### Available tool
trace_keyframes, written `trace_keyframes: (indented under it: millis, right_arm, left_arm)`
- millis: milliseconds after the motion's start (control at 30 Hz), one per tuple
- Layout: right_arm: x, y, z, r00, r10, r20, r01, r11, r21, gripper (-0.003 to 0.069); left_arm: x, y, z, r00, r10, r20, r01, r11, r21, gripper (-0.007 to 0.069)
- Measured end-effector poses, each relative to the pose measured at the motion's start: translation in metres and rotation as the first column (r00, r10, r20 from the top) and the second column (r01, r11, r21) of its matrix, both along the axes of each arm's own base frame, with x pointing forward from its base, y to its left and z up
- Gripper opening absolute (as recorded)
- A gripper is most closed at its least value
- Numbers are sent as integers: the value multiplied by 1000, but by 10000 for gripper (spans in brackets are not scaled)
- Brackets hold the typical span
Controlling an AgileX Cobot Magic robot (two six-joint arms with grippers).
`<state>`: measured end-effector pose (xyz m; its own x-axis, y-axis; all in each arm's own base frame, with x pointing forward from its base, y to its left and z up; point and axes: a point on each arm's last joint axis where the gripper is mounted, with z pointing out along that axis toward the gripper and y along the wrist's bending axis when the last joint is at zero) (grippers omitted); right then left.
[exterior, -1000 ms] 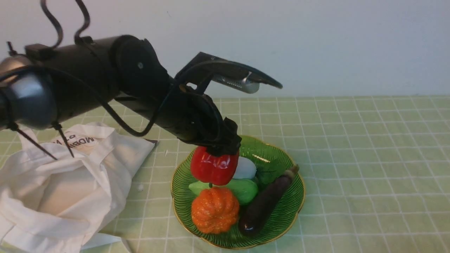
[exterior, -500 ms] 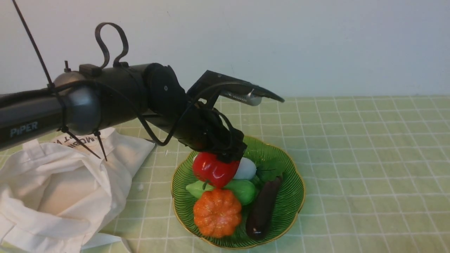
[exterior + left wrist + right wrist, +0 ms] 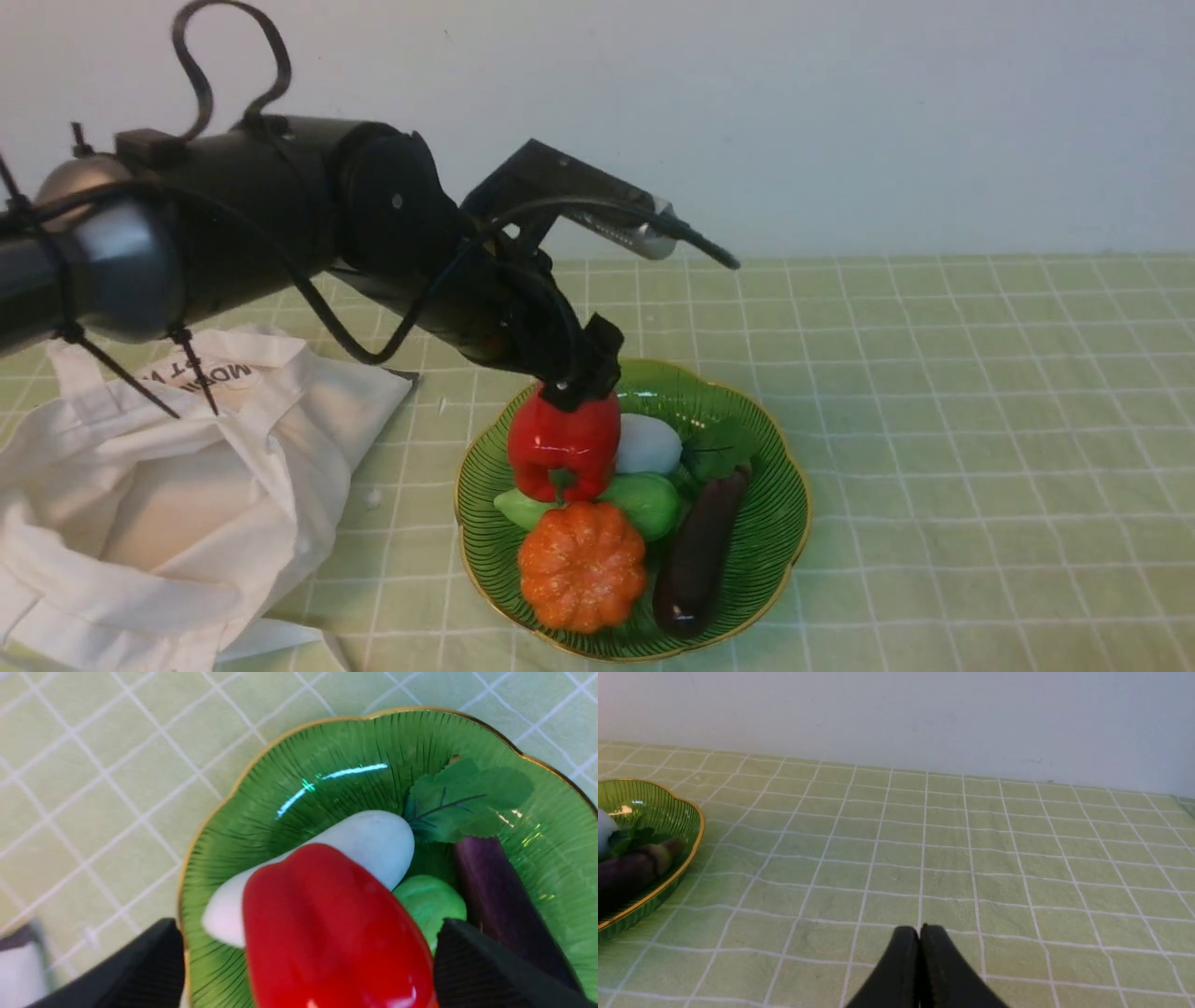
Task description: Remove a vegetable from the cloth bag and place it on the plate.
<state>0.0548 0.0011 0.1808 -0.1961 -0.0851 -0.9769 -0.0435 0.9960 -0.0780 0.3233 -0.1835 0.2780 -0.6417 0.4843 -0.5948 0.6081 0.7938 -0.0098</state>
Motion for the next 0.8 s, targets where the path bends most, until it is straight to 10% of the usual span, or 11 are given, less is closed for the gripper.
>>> trace_keyframes:
  millis: [200, 367, 800]
  right_arm:
    - [0, 0, 0, 1000, 0, 0, 0, 1000, 0, -15]
    - [0, 0, 0, 1000, 0, 0, 0, 1000, 0, -15]
    - [0, 0, 0, 1000, 0, 0, 0, 1000, 0, -15]
  left_arm:
    - [-19, 18, 47, 998, 66, 17, -67, 997, 44, 458]
    - [-62, 53, 108, 976, 179, 124, -186, 982, 42, 57]
    - [-208, 132, 124, 872, 326, 365, -218, 926, -307, -5]
